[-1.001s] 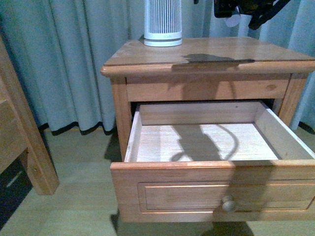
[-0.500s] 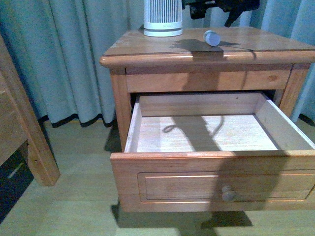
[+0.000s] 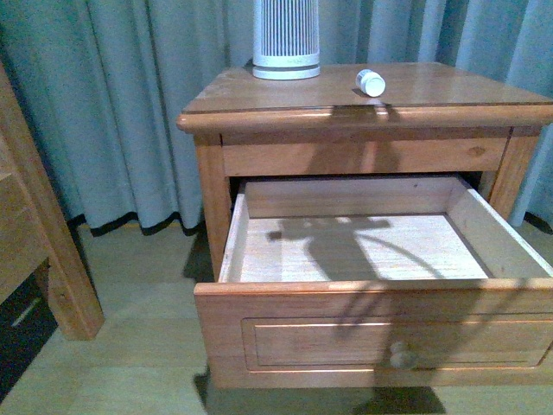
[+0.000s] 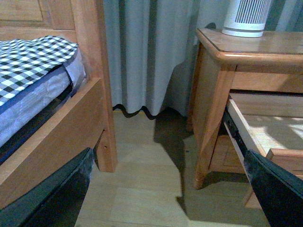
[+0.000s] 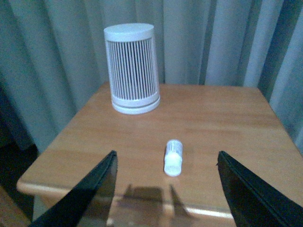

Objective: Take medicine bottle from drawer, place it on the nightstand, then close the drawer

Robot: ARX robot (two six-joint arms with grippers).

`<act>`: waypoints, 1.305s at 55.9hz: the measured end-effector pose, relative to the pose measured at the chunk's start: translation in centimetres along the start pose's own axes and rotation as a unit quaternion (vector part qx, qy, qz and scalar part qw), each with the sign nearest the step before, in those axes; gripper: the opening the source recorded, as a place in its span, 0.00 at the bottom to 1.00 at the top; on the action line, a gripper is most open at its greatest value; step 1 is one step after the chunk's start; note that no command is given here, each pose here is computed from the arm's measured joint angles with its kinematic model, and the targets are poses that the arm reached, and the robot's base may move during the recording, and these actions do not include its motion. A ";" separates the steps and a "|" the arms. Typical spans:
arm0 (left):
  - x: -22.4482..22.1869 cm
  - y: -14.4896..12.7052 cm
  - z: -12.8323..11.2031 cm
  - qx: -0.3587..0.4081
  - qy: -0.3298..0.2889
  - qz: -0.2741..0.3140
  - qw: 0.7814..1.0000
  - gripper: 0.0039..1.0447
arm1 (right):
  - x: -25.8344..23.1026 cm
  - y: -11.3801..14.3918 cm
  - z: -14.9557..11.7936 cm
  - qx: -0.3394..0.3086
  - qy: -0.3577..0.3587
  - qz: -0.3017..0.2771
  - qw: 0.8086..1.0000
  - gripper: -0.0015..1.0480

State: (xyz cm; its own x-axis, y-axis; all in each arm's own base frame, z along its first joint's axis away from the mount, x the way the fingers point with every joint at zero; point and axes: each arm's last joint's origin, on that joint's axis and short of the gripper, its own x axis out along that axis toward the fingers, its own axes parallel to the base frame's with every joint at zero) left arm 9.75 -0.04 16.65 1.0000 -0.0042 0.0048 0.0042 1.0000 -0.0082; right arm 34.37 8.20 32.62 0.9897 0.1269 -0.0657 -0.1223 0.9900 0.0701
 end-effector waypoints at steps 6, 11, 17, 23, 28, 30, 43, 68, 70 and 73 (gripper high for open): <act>0.0 0.0 0.0 0.000 0.000 0.000 1.000 0.94 | -5.8 0.2 -7.3 0.018 0.082 0.013 0.996 0.28; 0.0 0.0 0.0 0.000 0.000 0.000 1.000 0.94 | -8.6 0.6 -11.9 0.028 0.137 0.016 0.990 0.15; 0.0 0.0 0.0 0.000 0.000 0.000 1.000 0.94 | -11.4 0.8 -17.6 0.036 0.201 0.010 0.979 0.03; 0.0 0.0 0.0 0.000 0.000 0.000 1.000 0.94 | -13.4 0.4 -22.2 0.050 0.253 -0.017 0.966 0.03; 0.0 0.0 0.0 0.000 0.000 0.000 1.000 0.94 | -13.2 0.0 -23.5 0.053 0.240 -0.046 0.968 0.03; 0.0 0.0 0.0 0.000 0.000 0.000 1.000 0.94 | -12.6 -0.1 -23.7 0.059 0.229 -0.054 0.970 0.03; 0.0 0.0 0.0 0.000 0.000 0.000 1.000 0.94 | -6.9 -1.4 -24.7 0.035 0.179 -0.076 0.980 0.03; 0.0 0.0 0.0 0.000 0.000 0.000 1.000 0.94 | 8.0 -3.5 -25.8 -0.058 0.155 -0.086 0.983 0.03; 0.0 0.0 0.0 0.000 0.000 0.000 1.000 0.94 | 8.9 -3.5 -25.6 -0.059 0.153 -0.085 0.983 0.03; 0.0 0.0 0.0 0.000 0.000 0.000 1.000 0.94 | 10.3 -3.6 -25.4 -0.066 0.149 -0.084 0.983 0.03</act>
State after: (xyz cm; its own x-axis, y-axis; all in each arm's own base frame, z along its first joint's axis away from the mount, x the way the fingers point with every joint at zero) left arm 9.75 -0.04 16.65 1.0000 -0.0042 0.0048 0.0042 1.0000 -0.0078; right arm 43.14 7.49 6.46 0.9335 -0.0460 -0.3555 0.0129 0.9954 -0.0949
